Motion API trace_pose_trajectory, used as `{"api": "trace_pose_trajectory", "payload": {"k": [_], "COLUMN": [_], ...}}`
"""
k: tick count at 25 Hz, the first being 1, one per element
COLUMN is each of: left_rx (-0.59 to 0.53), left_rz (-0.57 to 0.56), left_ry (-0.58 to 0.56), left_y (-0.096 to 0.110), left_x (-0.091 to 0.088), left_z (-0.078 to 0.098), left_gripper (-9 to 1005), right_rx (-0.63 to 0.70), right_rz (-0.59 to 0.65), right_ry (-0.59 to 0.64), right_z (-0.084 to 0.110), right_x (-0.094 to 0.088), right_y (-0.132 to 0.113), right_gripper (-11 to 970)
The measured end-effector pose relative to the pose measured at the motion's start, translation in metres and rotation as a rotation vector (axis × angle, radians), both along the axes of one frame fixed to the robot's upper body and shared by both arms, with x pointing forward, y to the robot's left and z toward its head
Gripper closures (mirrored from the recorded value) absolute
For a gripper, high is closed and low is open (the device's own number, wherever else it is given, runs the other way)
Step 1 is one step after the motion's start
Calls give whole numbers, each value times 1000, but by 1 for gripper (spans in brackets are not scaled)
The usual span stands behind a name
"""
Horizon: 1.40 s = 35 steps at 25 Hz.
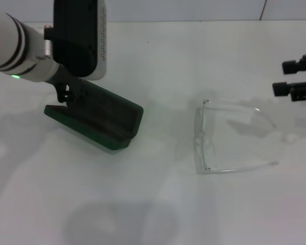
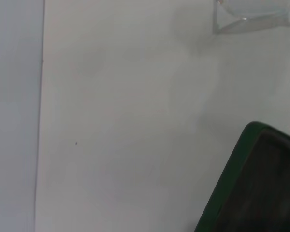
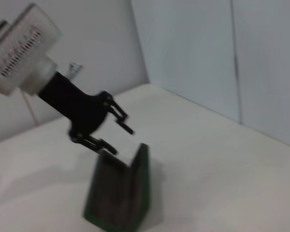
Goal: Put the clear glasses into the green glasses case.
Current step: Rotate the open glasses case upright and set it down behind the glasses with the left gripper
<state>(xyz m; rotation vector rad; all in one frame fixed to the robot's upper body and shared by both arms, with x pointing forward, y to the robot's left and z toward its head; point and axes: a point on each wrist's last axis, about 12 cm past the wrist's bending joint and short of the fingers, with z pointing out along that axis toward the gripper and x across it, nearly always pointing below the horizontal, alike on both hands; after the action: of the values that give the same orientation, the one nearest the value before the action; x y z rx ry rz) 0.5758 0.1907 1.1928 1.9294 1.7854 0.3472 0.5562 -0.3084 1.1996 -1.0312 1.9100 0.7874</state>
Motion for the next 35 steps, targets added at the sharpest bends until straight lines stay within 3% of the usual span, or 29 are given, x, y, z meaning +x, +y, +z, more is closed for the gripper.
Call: {"api": "trace_pose_trajectory", "payload": {"k": [3,9,35], "left_rx": [-1,1,-25], "left_rz": [-4,25,94], "left_ry": [18,70,152], "left_y": [-3,4,24], "left_x": [0,0,-15], "left_z": [-5,-24,-49], "left_gripper": [587,508,510], "right_rx": [25,43,49], "right_rz": [16,22,18], "right_ry": [17,33,39], "right_z": [-9,-19,-23], "right_x": [-2,-4,-2], "right_y": [1,1,-1], "right_gripper": [283,283,283]}}
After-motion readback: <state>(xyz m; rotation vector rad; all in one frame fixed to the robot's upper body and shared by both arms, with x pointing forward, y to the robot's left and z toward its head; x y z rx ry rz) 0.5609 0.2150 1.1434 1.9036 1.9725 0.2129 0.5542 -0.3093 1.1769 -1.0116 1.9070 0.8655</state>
